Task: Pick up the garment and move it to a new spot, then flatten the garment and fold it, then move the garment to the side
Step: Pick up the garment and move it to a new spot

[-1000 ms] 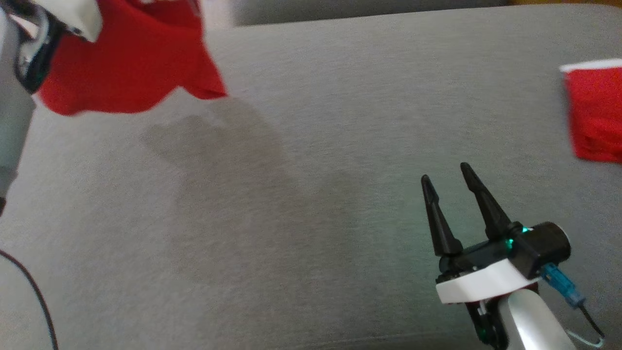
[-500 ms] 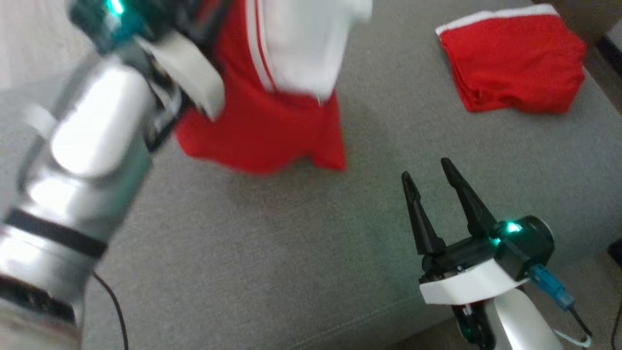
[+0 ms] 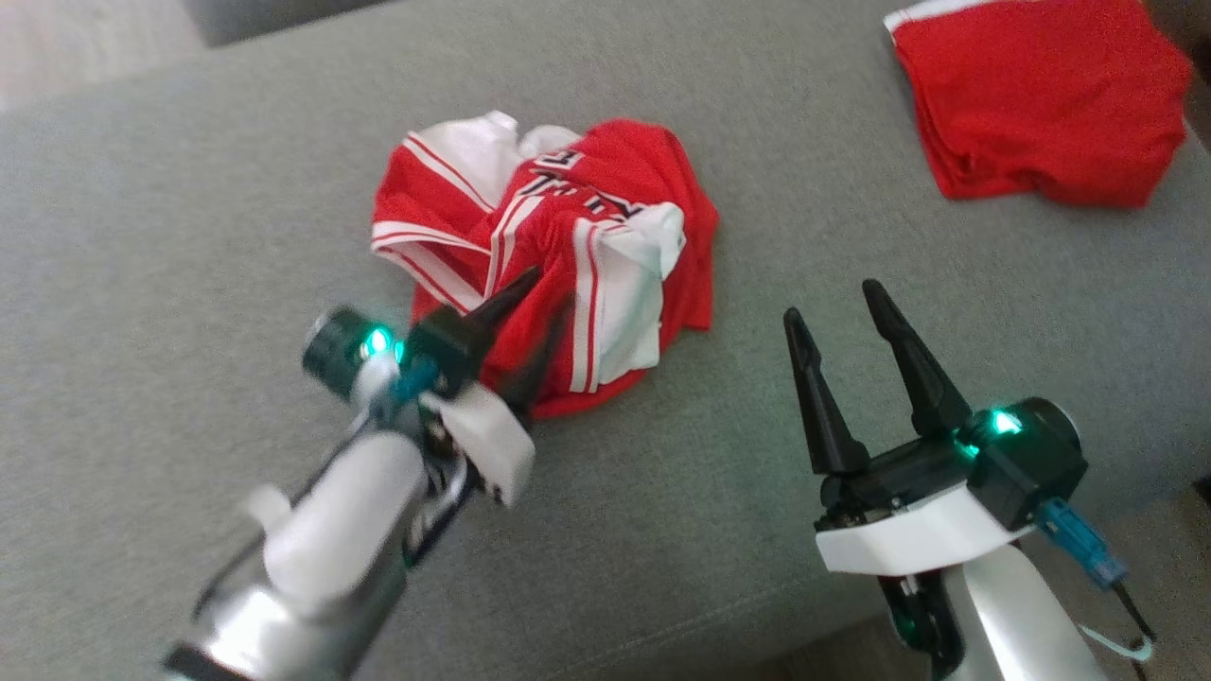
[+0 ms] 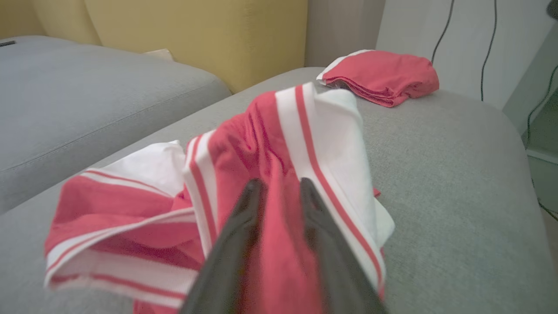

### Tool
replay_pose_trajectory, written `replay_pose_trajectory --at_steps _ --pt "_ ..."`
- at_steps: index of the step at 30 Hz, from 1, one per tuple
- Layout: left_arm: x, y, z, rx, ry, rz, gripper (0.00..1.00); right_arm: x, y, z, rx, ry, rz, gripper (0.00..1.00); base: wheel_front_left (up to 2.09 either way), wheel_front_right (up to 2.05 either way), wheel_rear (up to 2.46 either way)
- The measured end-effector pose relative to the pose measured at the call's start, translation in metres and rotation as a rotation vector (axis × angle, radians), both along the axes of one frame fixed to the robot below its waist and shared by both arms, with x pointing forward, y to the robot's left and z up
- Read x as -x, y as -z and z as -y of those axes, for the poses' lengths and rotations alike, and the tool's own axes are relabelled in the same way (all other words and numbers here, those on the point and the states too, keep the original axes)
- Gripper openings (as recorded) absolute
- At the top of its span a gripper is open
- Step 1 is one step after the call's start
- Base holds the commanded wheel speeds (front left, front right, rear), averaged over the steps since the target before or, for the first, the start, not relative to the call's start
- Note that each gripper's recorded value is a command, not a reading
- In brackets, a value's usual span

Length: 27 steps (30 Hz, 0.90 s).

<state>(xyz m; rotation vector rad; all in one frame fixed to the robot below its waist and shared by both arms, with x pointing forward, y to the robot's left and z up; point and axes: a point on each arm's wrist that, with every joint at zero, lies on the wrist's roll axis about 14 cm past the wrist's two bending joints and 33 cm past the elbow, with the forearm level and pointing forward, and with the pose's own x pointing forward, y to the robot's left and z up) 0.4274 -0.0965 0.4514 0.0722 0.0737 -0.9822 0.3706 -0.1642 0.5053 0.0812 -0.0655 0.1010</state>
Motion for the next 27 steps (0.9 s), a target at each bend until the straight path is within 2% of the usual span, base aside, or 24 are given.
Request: replay_pose_trajectory --at_steps 5,10,15,20,27 --pt "0.027 -0.017 -0.022 0.057 -0.123 0.005 1.0 0.01 -0.005 -0.01 -0.016 -0.026 0.017 1.0 0.0 0.0 0.0" --pt "0.055 -0.034 -0.08 0.091 -0.37 0.042 1.0 0.035 0.007 -0.024 -0.041 -0.062 -0.015 1.0 0.0 0.0 0.0" --pt "0.07 -0.053 -0.148 0.129 -0.621 0.1 1.0 0.038 0.004 -0.037 -0.042 -0.109 -0.004 1.0 0.0 0.0 0.0" --pt "0.099 -0.066 -0.207 0.131 -0.814 0.168 1.0 0.045 0.004 -0.048 -0.035 -0.149 0.001 1.0 0.0 0.0 0.0" --pt "0.145 -0.076 -0.253 0.12 -0.965 0.241 1.0 0.058 0.005 -0.059 -0.029 -0.185 0.004 1.0 0.0 0.0 0.0"
